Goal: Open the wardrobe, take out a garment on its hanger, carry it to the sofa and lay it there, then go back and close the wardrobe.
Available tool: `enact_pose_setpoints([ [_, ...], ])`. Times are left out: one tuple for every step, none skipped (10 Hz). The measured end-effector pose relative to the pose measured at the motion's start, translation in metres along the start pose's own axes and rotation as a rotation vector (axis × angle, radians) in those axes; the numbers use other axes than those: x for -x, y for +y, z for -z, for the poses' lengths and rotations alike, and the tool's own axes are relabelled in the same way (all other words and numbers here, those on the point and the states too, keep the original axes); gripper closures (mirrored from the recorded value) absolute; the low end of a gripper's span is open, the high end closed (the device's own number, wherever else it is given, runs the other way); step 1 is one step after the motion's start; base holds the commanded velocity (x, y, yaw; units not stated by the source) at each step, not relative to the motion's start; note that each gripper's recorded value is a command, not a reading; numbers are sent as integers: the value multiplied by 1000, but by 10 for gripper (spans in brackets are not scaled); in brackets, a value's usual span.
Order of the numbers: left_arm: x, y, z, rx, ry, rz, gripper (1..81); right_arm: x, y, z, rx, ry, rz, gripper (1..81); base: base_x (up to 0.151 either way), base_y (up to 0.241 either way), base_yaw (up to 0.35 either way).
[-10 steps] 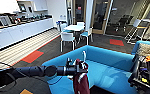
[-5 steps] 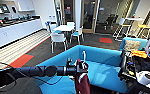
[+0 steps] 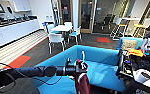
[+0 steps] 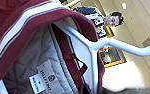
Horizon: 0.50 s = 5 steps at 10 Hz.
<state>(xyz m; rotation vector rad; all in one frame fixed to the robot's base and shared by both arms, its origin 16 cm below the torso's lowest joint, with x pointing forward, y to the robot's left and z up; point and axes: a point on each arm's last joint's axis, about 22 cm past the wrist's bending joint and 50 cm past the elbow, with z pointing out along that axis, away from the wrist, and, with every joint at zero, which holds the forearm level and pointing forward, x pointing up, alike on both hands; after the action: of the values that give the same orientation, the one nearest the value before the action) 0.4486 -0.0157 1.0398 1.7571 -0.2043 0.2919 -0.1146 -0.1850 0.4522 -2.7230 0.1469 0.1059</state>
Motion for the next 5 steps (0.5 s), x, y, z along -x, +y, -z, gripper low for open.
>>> enact_pose_setpoints([
  [0, -2, 1, -1, 3, 3, 811, 0, 0, 0, 0, 0, 0, 10, 0, 0, 0],
  [3, -4, 0, -1, -1, 9, 811, 0, 0, 0, 0, 0, 1, 10, 0, 0, 0],
  [4, -5, 0, -2, -1, 11, 811, 0, 0, 0, 0, 0, 1, 10, 0, 0, 0],
  [3, -5, 0, -2, 0, 10, 811, 0, 0, 0, 0, 0, 1, 10, 0, 0, 0],
  [4, -5, 0, -2, -1, 10, 811, -1, 0, 0, 0, 1, 1, 10, 85, 0, 0],
])
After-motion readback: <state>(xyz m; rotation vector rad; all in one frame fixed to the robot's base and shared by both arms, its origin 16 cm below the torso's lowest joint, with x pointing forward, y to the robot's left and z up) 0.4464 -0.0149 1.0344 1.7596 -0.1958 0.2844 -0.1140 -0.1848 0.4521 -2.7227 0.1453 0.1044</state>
